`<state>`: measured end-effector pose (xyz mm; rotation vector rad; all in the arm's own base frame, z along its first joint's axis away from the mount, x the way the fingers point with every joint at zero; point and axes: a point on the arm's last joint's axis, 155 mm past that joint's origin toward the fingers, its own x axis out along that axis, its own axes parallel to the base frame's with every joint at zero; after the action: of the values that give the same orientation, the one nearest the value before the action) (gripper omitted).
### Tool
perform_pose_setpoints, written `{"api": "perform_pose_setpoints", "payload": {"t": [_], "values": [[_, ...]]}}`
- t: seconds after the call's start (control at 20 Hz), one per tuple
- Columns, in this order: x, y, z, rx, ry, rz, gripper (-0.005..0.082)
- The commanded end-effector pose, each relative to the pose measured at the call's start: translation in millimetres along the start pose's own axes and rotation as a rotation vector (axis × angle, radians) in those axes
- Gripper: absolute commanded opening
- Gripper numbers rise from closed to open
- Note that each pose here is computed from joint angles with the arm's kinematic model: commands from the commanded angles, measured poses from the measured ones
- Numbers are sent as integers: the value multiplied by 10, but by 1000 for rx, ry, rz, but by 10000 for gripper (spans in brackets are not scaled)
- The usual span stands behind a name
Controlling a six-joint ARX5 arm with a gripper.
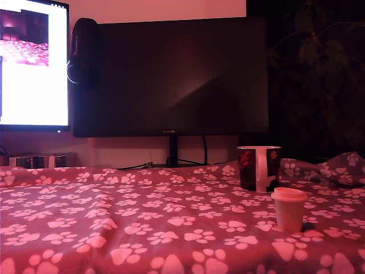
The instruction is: Pick up the coffee capsules on the table and drop them inside the coffee cup
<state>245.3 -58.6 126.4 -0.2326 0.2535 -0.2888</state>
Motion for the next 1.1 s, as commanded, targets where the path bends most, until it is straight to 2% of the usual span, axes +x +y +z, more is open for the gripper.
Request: {"api": "perform_pose_setpoints", "payload": {"t": [0.0, 0.25, 0.75, 1.05], "values": [[-86, -26, 161, 28, -101, -2, -19], [-85, -38, 156, 28, -98, -8, -19], [-96, -379, 191, 54, -112, -153, -19], [-113, -582, 132, 67, -90, -235, -19]]}}
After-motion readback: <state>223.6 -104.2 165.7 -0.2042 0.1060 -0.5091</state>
